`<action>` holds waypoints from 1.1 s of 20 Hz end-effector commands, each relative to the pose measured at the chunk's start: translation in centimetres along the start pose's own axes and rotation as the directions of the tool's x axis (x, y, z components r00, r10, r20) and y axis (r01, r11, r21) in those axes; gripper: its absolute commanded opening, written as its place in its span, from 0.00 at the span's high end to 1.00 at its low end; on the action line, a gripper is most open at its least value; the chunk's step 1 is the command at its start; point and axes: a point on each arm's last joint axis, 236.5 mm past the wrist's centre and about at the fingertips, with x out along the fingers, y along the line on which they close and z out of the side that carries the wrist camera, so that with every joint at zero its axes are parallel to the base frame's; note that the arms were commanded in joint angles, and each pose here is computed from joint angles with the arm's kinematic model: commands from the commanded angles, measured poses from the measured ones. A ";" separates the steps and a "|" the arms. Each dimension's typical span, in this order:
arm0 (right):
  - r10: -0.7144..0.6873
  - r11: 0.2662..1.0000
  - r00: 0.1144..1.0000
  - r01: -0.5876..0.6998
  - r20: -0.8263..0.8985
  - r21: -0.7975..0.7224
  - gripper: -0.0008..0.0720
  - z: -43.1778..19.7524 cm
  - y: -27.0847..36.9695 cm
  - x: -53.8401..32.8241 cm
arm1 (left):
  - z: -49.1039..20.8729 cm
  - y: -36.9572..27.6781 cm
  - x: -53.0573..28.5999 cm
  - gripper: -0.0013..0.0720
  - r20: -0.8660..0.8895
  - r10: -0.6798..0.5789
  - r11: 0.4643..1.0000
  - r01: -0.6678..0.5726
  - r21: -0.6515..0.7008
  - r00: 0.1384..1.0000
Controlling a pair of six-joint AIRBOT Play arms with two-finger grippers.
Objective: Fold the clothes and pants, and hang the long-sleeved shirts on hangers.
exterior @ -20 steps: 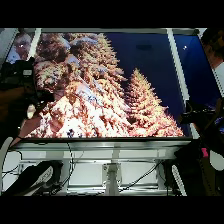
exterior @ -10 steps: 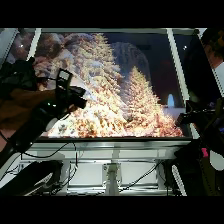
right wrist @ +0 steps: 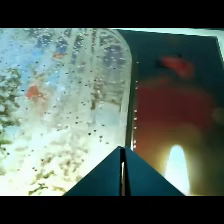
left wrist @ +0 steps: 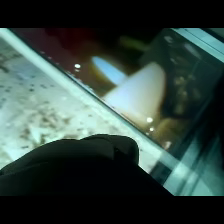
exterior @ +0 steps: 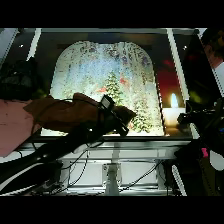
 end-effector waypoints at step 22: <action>0.258 0.947 0.952 -0.215 -0.166 0.238 0.97 -3.9 6.1 -1.1 | -2.9 9.9 -4.5 0.25 -0.242 0.218 0.965 -0.246 -0.091 0.945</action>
